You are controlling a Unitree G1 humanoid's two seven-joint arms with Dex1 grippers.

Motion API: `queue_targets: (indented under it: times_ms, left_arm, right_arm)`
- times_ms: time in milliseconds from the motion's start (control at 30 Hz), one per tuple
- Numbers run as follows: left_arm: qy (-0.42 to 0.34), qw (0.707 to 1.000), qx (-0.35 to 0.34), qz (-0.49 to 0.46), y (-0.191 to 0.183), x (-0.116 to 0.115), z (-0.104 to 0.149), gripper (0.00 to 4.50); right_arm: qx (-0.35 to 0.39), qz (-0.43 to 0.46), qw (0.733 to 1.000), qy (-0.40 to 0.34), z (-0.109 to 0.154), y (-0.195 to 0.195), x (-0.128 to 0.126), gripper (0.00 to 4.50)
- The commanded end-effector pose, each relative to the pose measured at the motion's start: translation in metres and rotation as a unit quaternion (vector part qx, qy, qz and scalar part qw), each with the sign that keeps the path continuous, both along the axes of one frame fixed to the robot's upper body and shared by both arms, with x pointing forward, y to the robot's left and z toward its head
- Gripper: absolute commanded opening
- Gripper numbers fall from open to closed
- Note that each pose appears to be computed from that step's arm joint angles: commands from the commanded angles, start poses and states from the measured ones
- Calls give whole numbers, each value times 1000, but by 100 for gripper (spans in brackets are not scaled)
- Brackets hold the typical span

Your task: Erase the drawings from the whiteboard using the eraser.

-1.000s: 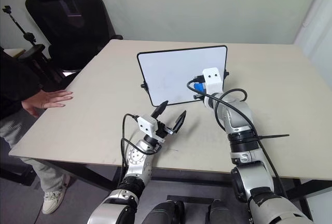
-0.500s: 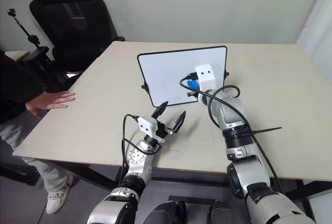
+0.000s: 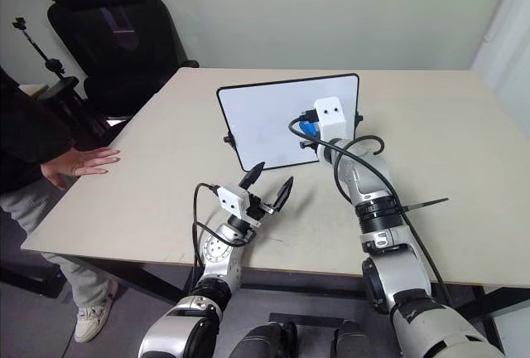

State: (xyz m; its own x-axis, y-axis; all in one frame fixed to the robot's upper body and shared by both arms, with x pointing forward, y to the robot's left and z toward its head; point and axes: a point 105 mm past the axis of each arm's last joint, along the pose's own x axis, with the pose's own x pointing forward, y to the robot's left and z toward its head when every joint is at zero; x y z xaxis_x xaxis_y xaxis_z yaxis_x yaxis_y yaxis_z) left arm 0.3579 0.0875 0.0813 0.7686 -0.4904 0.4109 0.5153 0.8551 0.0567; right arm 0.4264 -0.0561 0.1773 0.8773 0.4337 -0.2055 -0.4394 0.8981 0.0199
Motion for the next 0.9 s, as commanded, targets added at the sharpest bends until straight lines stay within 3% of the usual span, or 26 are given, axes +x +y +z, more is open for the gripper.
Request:
queue_targets:
  times_ms: [33, 433, 900]
  left_arm:
    - [43, 999, -4, 9, 7, -8, -23, 450]
    - [14, 1000, -6, 3, 5, 8, 16, 450]
    - [21, 1000, 15, -1, -8, 9, 36, 450]
  right_arm:
    - [24, 24, 998, -56, 23, 3, -12, 78]
    - [56, 9, 997, -43, 8, -11, -34, 78]
    - [59, 0, 998, -35, 4, -14, -37, 78]
